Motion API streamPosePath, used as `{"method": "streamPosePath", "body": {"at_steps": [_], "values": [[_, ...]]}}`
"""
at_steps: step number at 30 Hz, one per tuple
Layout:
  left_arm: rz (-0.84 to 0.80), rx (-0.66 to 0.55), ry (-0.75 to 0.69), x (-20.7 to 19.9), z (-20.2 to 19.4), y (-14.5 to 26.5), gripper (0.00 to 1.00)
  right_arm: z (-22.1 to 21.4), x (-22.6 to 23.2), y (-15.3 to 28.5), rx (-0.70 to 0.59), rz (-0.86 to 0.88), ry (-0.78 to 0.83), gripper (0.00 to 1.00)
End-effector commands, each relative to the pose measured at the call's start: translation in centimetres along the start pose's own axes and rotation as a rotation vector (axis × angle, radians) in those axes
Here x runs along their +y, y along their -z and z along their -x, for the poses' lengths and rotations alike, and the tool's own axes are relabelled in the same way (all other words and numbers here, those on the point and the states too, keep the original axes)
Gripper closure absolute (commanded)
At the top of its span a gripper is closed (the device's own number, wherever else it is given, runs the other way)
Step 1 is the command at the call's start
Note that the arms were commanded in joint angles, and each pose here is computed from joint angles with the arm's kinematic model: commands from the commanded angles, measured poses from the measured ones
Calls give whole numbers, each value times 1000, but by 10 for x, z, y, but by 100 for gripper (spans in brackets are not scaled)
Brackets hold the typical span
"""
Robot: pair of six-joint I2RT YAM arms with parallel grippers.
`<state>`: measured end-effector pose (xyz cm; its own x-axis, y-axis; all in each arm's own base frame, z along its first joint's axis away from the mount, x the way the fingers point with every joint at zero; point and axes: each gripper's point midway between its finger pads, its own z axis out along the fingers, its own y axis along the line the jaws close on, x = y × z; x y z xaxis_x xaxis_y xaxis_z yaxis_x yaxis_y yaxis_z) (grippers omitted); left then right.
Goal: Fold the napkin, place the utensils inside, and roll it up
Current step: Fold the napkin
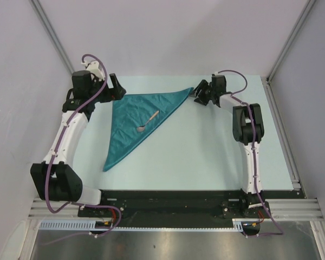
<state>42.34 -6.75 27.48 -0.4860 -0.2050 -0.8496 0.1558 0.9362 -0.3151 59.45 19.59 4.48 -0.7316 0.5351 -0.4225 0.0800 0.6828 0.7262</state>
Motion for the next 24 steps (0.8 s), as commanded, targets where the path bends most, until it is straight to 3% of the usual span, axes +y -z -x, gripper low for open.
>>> {"method": "streamPosePath", "body": {"at_steps": [1,12,24], "values": [[-13,-16,13,-1,5,-1,3,1,-6,-20,4,13,-5,41],[-30,-14,11,-4,6,1,3,2,-41,-52,4,-91,-66,46],[-57,-20,15,-10,9,4,3,10,-58,-56,-10,-146,-97,53]]}}
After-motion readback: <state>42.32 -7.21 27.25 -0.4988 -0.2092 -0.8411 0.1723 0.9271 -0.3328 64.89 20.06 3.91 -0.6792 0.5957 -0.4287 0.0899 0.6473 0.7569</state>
